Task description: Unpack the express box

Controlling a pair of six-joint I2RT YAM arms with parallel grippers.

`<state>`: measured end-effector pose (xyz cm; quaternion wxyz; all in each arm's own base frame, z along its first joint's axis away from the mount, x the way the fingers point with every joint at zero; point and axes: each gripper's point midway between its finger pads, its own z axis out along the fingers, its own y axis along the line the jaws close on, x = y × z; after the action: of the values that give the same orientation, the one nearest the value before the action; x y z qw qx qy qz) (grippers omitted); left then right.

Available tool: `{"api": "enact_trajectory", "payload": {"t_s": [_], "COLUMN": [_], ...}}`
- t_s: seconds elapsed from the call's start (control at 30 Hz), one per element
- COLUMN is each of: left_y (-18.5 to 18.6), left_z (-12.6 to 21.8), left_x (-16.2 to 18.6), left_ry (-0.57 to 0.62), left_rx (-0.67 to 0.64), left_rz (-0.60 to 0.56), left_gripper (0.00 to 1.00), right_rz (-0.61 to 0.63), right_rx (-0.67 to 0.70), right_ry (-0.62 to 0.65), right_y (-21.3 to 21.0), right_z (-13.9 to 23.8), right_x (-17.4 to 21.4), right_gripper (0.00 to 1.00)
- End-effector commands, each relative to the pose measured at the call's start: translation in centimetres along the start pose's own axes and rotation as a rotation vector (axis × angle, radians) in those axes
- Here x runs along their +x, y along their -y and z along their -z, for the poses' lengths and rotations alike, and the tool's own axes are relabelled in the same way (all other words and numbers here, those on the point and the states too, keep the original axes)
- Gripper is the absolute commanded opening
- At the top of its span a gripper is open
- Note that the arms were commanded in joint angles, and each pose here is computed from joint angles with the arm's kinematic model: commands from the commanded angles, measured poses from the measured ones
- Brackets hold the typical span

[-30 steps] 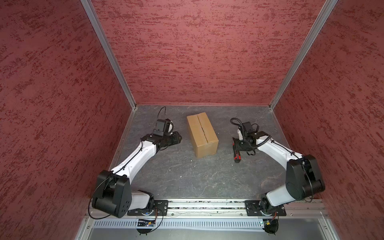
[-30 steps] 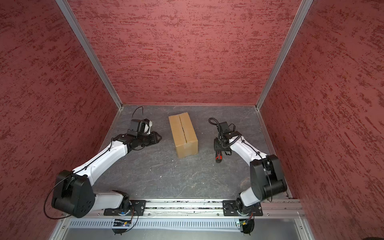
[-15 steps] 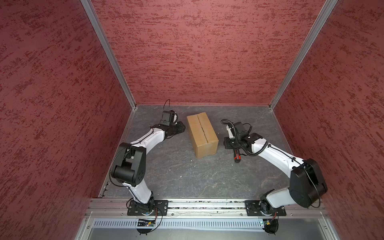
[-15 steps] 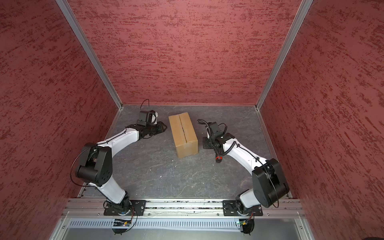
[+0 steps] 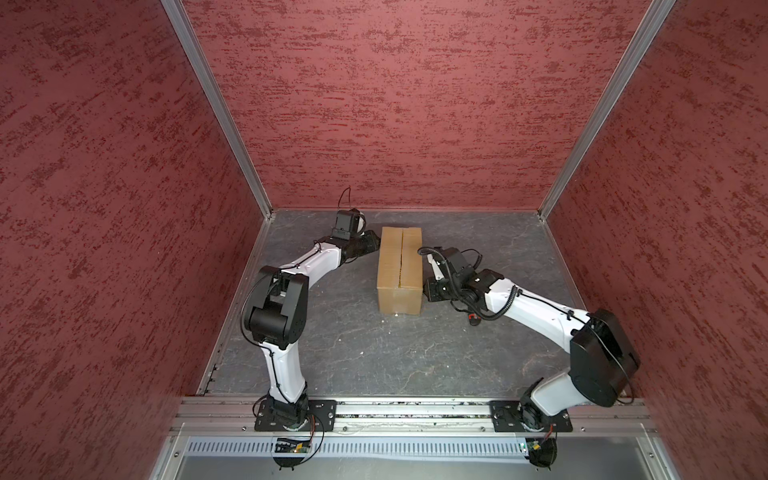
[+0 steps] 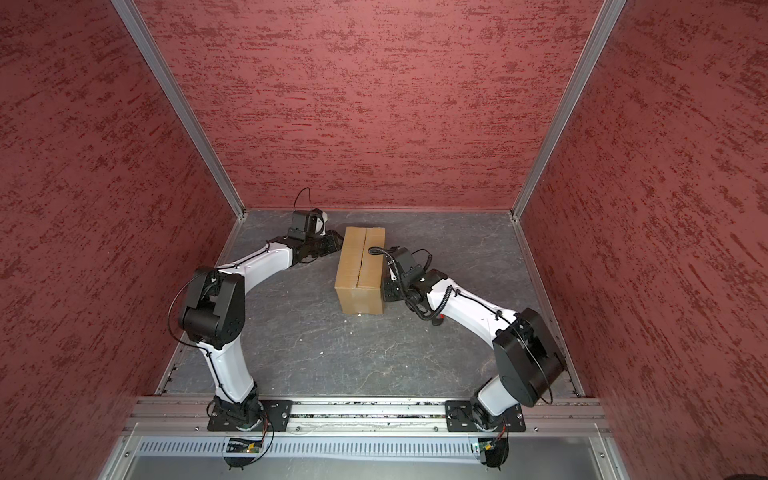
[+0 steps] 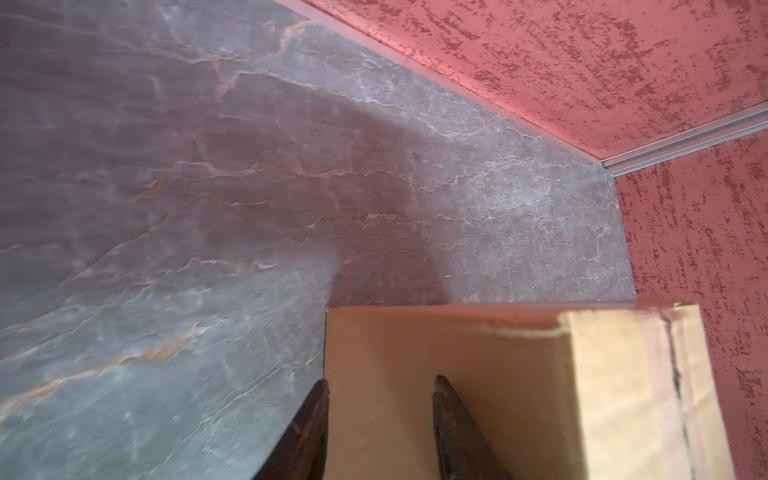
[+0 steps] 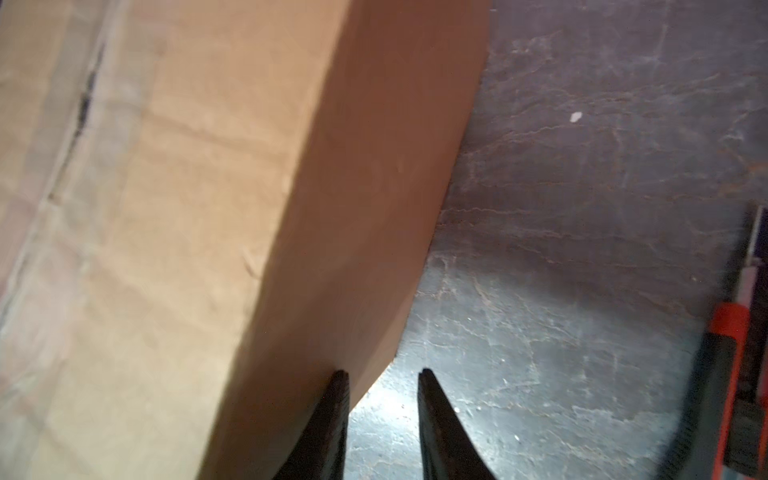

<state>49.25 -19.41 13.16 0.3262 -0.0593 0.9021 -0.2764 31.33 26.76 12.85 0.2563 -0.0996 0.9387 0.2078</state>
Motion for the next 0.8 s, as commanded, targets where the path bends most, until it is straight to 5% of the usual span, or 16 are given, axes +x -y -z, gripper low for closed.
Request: {"api": "enact_trajectory", "payload": {"t_s": [0.0, 0.33, 0.77], "left_y": [1.5, 2.0, -1.4], "left_z": [-0.6, -0.7, 8.5], "left_x": [-0.2, 0.3, -5.8], "left_ry": [-0.005, -0.023, 0.123], "left_rx": [0.038, 0.037, -0.037], "left_rz": [-0.024, -0.054, -0.012], "left_gripper": [0.41, 0.41, 0.42], "right_rz": [0.005, 0.064, 0.030], "right_rx": [-0.076, -0.169, 0.022], "right_ry": [0.055, 0.053, 0.128], "right_y": [-3.4, -9.8, -3.3], "right_z": [0.3, -0.1, 6.3], "right_x": [-1.4, 0.0, 0.2], "right_gripper": [0.31, 0.32, 0.35]}}
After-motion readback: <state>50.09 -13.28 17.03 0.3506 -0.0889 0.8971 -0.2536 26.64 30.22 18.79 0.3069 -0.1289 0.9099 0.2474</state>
